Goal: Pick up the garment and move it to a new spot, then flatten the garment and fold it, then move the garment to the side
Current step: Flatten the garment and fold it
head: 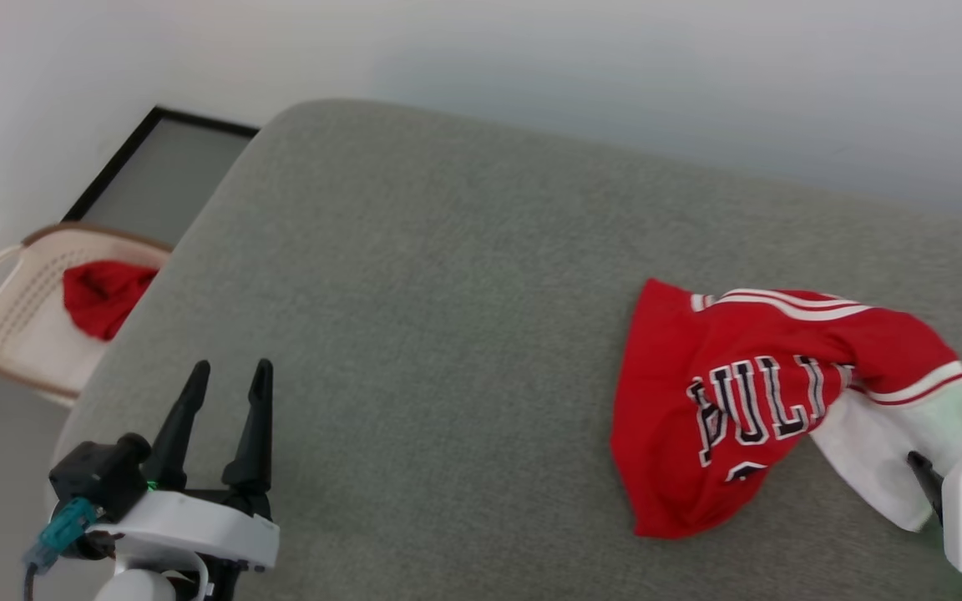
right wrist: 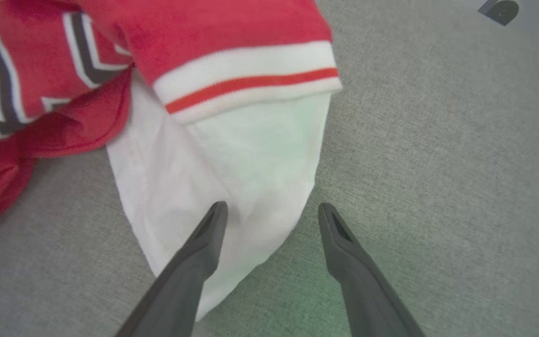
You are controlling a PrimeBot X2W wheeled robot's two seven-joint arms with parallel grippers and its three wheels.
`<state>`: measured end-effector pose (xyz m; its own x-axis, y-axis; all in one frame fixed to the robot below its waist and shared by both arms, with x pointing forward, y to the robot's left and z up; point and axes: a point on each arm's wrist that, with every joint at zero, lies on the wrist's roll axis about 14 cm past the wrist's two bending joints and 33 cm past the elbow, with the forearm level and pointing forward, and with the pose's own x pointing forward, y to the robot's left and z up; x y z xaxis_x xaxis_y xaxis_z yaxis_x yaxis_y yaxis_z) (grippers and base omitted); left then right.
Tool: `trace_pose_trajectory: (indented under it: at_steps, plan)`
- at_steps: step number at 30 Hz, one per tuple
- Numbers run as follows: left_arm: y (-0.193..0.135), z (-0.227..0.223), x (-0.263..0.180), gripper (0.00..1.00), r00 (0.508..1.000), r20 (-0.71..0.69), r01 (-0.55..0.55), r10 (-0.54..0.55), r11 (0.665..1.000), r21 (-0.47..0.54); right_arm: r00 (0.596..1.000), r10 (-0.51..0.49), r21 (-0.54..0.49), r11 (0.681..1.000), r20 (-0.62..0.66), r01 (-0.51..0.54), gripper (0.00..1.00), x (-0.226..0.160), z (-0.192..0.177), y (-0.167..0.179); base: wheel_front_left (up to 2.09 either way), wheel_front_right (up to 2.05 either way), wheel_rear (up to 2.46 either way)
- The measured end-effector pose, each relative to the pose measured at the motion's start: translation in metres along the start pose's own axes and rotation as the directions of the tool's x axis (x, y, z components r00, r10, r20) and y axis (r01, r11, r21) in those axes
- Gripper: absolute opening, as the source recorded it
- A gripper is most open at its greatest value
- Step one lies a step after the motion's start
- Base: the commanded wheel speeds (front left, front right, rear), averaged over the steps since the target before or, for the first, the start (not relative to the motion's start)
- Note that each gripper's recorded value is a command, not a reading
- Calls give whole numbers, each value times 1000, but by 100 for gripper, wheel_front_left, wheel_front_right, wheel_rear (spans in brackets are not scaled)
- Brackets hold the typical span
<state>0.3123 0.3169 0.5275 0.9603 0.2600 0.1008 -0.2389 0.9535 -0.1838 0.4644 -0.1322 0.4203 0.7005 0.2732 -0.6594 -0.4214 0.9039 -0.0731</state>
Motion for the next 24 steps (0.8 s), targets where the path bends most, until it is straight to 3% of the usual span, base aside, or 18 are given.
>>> trace_pose_trajectory:
  at_steps: [6, 12, 14, 24]
  plan:
    - [10, -5, -2, 100, 999, -10, -47, 47, 999, 5, 988, 84, 20, 996, -126, -82, 100, 20, -18, 23, 0, 0, 0]
    - [16, -8, -3, 100, 997, -18, -75, 75, 997, 10, 980, 109, 33, 994, -166, -105, 100, 31, -19, 30, 0, 0, 0]
    - [17, -8, -2, 100, 997, -17, -78, 79, 997, 10, 980, 111, 40, 994, -168, -106, 0, 32, -18, 31, 0, 0, 0]
    - [12, -3, 4, 100, 999, 0, -54, 54, 998, 15, 983, 100, 69, 993, -151, -91, 0, 25, -15, 25, 0, 0, 0]
